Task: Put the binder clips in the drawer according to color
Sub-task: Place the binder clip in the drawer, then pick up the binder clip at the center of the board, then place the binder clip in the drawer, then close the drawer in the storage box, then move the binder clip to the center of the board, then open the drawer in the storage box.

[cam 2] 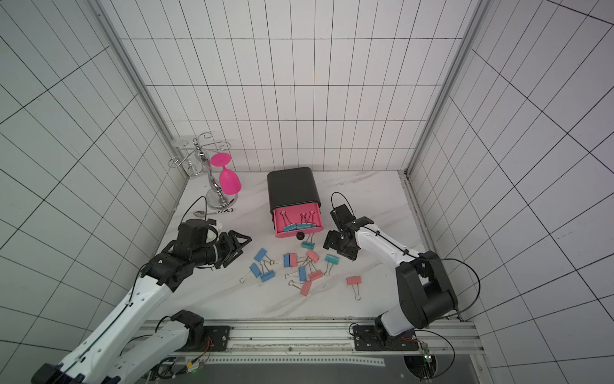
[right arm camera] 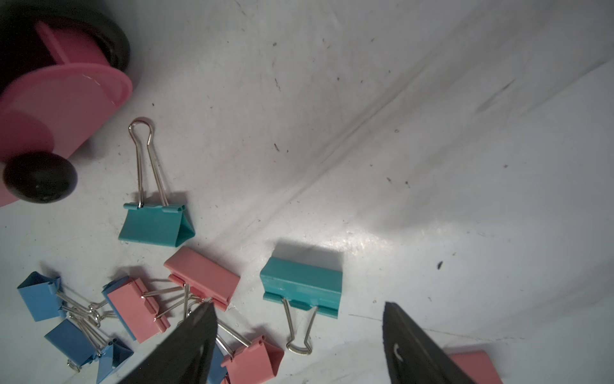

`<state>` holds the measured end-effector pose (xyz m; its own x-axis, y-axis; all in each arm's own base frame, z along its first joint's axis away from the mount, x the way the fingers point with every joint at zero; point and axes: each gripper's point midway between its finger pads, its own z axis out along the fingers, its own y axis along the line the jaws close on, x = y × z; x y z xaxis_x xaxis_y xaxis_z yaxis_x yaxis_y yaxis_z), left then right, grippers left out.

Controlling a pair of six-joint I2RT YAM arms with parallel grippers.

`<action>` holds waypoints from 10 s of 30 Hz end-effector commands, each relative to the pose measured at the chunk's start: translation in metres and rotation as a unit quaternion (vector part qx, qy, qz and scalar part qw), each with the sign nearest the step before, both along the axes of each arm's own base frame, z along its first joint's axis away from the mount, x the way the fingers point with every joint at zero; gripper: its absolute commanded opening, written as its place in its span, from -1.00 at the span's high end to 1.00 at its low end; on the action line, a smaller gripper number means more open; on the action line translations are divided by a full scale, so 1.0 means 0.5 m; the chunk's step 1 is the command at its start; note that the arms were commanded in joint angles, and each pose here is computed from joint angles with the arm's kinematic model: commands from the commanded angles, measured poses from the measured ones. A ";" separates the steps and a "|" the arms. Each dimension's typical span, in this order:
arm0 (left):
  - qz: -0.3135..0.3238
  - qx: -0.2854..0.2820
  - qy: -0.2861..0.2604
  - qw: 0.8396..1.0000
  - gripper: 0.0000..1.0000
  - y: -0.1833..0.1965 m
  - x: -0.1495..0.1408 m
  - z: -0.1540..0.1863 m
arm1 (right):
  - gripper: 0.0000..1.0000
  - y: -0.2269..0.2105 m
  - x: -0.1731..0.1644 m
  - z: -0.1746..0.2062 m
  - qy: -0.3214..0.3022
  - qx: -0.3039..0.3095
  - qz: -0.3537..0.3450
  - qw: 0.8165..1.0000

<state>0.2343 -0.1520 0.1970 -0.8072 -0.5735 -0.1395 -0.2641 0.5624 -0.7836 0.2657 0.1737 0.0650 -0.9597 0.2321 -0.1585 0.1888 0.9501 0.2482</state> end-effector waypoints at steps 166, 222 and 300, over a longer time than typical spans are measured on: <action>-0.038 -0.015 0.032 0.999 -0.11 -0.056 -0.008 -0.024 | 0.77 0.169 0.050 0.185 -0.097 0.161 0.040 0.981; 0.017 0.015 0.030 0.999 -0.27 0.046 -0.085 0.003 | -0.43 0.207 0.050 0.032 -0.167 -0.105 0.147 0.969; 0.068 0.001 -0.036 0.997 -0.29 0.055 -0.012 0.071 | -0.09 0.303 0.133 0.261 -0.222 0.067 0.160 0.960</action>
<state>0.2253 -0.1293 0.2336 -0.7283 -0.6614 -0.1790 -0.2773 0.5233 -0.8057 0.3280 0.3189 0.1927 -0.8280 -0.0087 -0.5606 -0.2480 0.9024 0.3523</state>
